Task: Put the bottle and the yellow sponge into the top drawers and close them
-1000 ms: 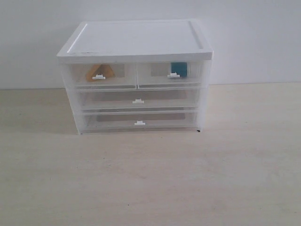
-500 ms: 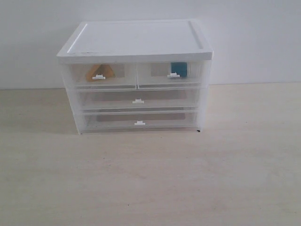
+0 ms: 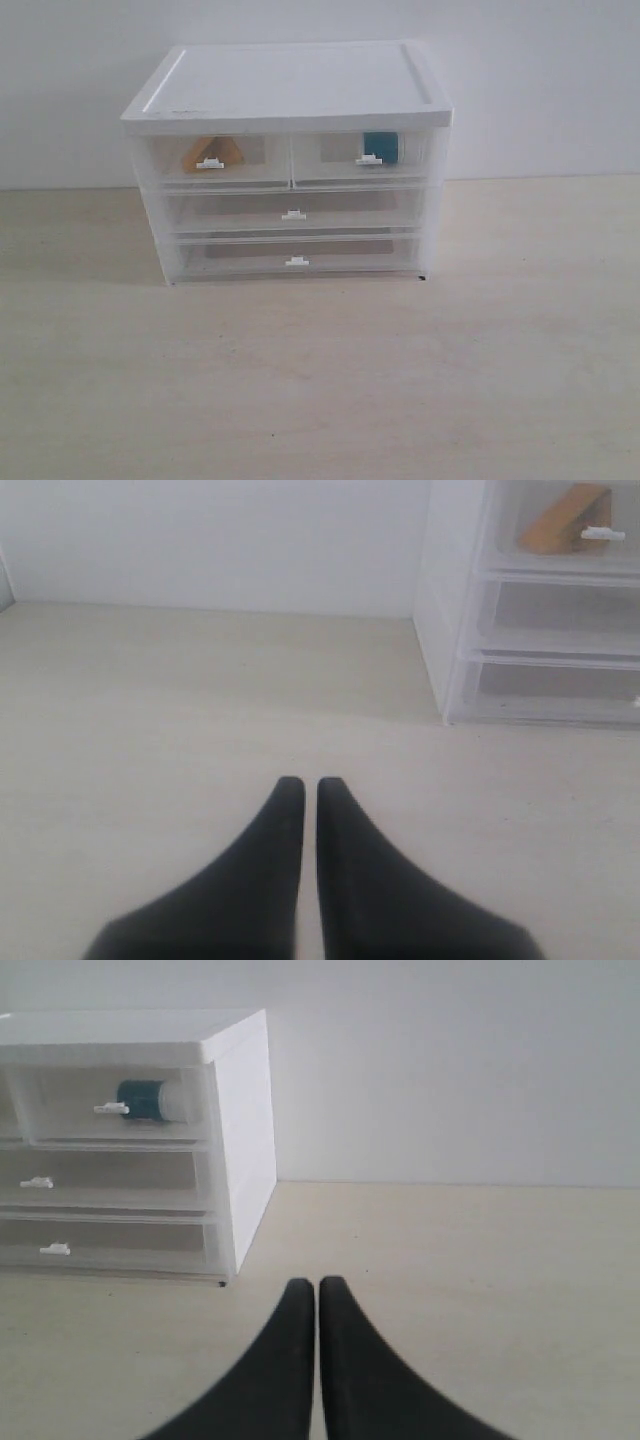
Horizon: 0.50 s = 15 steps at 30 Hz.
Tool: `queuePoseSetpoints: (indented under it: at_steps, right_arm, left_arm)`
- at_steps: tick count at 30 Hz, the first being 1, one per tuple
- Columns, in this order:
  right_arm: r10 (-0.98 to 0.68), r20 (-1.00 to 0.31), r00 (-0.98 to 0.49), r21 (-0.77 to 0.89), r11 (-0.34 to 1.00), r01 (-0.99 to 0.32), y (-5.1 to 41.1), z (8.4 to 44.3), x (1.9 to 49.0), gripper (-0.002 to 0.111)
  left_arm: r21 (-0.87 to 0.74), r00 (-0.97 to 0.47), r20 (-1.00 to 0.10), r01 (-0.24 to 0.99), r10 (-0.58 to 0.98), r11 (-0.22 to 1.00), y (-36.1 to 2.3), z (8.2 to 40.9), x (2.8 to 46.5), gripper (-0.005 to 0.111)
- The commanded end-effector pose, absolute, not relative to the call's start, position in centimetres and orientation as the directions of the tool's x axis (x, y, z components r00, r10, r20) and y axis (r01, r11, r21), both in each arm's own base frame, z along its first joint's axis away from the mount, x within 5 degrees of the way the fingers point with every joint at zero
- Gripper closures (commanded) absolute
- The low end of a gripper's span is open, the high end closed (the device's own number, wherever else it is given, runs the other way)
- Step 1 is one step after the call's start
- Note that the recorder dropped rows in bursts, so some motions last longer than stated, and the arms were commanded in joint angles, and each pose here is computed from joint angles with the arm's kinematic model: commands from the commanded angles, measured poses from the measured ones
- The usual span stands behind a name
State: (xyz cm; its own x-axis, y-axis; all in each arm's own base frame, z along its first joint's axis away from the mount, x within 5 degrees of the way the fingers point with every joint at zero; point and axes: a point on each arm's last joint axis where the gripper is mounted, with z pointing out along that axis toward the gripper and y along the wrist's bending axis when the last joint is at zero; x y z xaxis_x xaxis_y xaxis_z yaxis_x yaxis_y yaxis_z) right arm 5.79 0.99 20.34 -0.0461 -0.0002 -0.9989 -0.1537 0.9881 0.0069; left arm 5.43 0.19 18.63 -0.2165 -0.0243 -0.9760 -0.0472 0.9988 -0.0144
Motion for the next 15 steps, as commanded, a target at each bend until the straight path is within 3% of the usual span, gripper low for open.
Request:
queuePoseSetpoints:
  at_steps: [1, 15]
  right_arm:
    - [-0.029, -0.995, -0.096, -0.015, 0.989, -0.144, 0.9, 19.6, 5.5, 0.108]
    - [-0.056, -0.964, -0.262, -0.013, 0.987, -0.161, 1.0, 18.1, 5.2, 0.108]
  left_arm:
    - [-0.01, -0.218, -0.976, -0.051, -0.021, 0.999, 0.2, 18.5, 5.4, 0.103]
    - [-0.01, -0.218, -0.976, -0.051, -0.021, 0.999, 0.2, 18.5, 5.4, 0.103]
